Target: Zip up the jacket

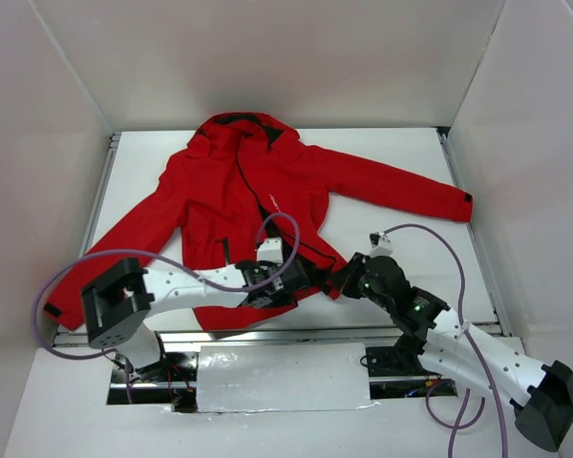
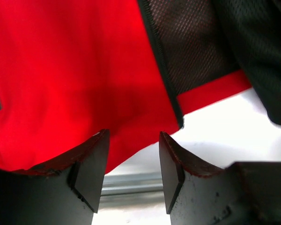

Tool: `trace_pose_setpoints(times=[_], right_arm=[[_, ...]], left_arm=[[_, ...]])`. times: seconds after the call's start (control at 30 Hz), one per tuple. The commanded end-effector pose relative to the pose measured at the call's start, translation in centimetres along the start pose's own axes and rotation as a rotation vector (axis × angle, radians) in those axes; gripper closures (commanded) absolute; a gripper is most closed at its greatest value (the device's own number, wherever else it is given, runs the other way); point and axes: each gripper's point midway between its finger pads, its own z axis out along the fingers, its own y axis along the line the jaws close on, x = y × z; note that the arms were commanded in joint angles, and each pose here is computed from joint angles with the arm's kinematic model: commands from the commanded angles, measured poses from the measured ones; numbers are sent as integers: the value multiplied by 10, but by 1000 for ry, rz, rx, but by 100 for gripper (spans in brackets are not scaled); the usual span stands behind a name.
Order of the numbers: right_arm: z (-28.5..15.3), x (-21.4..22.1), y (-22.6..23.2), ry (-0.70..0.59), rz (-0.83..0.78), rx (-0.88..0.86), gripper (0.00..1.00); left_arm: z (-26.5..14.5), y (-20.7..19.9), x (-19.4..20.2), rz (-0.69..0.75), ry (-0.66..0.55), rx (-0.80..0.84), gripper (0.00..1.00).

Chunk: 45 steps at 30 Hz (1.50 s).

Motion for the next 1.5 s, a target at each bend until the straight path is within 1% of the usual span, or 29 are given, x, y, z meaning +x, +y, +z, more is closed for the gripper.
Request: trace_pose_setpoints(times=[0.0,0.2,0.53,0.87,1.13,1.47], right_arm=[[-5,-8,-1,-35,4,13,100],[-5,-5,0,-30,1,-6,100],[-4,0,1,-27,3,-45,100],[1,10,-3,0,3,-53,100],[1,12,-4,-2,5,-57,100],[5,17,-5,21,10,-61,100]], left_arm=[[1,-4,-8,3,-18,-67,41],[14,-13,-1,11,12,-98,40],[25,-12,16,12,54,-138,37],[24,-21,16,30,34,-169,32],[32,-11,27,22,51,-182,34],[24,-6,21,1,16,-170,35]])
